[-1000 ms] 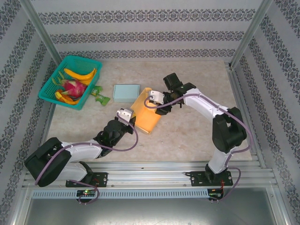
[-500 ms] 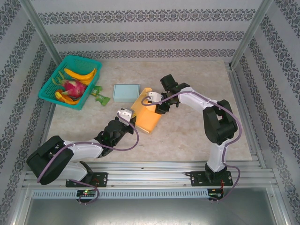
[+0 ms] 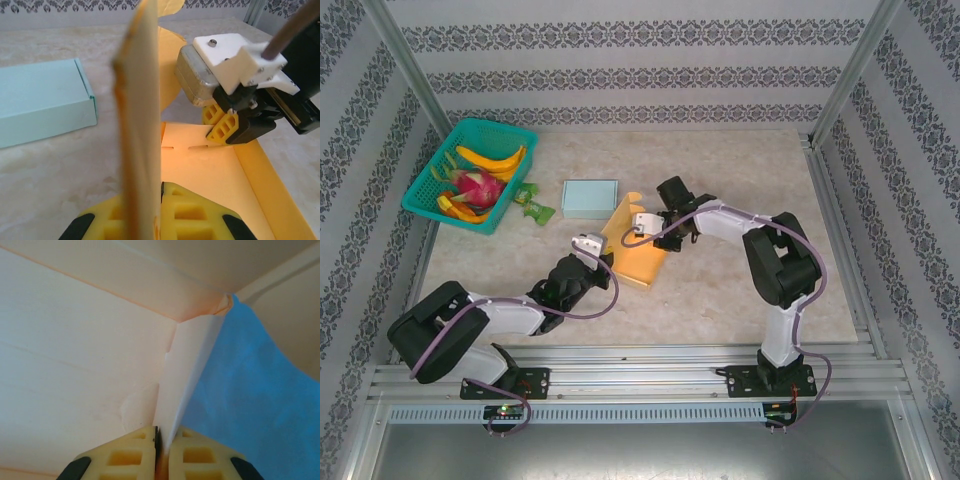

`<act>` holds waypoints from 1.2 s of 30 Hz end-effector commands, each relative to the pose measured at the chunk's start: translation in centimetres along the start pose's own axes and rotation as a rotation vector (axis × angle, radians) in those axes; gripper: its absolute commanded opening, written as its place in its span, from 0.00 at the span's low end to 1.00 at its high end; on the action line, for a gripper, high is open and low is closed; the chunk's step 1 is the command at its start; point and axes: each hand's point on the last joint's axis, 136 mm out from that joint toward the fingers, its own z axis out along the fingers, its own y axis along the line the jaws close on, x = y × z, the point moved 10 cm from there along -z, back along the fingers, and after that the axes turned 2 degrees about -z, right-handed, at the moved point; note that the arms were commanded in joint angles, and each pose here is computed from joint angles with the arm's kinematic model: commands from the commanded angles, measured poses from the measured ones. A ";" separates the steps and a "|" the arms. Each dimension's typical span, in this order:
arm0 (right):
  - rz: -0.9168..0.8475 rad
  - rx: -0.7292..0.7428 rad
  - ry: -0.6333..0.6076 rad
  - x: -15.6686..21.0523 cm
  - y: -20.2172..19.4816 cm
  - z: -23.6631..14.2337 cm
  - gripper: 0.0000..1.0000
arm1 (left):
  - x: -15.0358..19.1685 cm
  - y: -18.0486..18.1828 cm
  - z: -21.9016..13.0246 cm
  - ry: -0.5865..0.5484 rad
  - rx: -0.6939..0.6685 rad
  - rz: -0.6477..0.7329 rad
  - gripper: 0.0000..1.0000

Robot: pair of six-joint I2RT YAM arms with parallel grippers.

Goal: Fold the paper box

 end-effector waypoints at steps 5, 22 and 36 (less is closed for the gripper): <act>-0.196 0.368 0.352 0.7 -0.1 2.7 0.04 | -1.3 -0.6 0.4 -0.066 0.038 -0.067 0.02; 0.121 0.302 0.057 0.5 -0.7 -0.4 0.36 | -0.9 -1.1 0.3 -0.038 0.113 -0.020 0.02; 0.369 0.006 -0.208 -0.5 -1.8 -3.7 0.52 | -0.1 -1.5 0.2 -0.018 0.171 0.037 0.02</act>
